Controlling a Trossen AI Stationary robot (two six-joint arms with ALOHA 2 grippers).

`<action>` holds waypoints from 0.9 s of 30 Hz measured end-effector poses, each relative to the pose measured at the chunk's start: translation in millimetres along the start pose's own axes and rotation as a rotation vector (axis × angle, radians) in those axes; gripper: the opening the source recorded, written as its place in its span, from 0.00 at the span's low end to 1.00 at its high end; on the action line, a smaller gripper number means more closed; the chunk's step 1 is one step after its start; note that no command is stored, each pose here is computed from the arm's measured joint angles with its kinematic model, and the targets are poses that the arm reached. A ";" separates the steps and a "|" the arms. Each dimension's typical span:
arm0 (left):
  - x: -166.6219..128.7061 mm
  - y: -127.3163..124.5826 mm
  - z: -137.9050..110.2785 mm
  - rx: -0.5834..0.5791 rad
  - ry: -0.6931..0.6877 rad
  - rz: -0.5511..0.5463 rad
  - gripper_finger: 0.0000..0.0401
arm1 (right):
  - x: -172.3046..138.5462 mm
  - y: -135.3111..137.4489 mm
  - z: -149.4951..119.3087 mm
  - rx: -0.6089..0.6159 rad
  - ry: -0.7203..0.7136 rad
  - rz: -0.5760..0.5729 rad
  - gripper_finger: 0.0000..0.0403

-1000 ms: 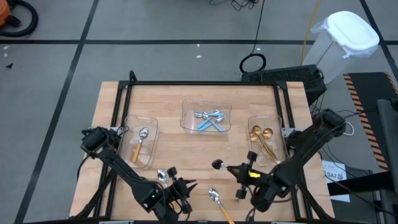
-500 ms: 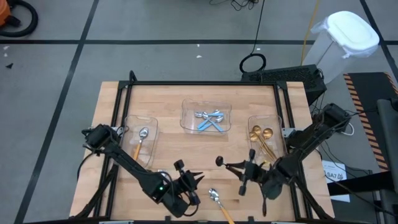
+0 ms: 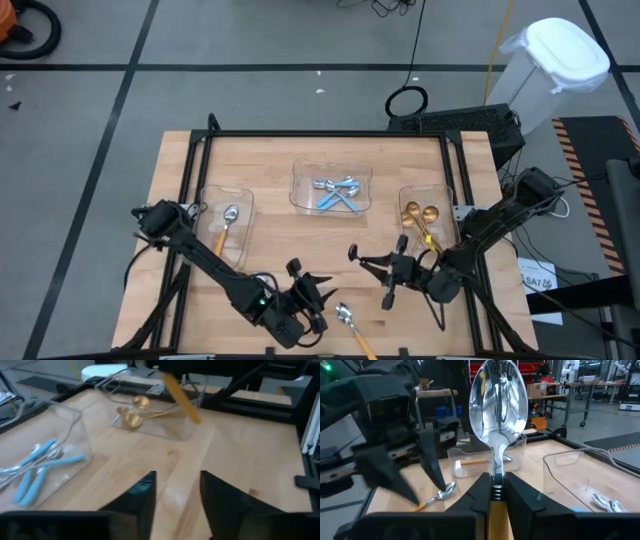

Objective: Sort silverware by color (type)
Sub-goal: Put the yellow spoon into the left transparent bin

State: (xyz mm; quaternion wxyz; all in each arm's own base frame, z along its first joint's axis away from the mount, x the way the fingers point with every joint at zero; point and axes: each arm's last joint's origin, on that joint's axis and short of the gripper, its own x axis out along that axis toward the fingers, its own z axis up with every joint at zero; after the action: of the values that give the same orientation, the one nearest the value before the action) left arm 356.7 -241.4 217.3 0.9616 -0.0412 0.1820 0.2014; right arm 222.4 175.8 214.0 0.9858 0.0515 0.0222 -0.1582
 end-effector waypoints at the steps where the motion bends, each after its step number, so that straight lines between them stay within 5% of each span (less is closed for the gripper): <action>1: 2.2 -2.3 -1.3 0.015 -0.011 -0.006 0.41 | 0.4 0.4 -0.5 -0.005 -0.001 0.000 0.09; 7: 25.7 -19.7 -13.0 0.053 -0.135 -0.031 0.55 | 0.8 1.3 1.9 -0.019 -0.020 0.003 0.08; 18: 78.2 -6.7 -20.8 -0.078 -0.227 0.025 0.56 | 0.5 3.5 7.0 -0.037 -0.047 0.058 0.09; 27: 91.6 -2.2 -17.4 -0.084 -0.232 -0.070 0.56 | 5.0 0.5 7.4 -0.073 -0.048 0.040 0.09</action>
State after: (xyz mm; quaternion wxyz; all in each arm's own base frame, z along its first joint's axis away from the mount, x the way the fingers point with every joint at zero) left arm 429.9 -211.9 167.5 0.9800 -0.0644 0.0594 0.1787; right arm 227.5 173.9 221.0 0.9903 0.0122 0.0034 -0.1385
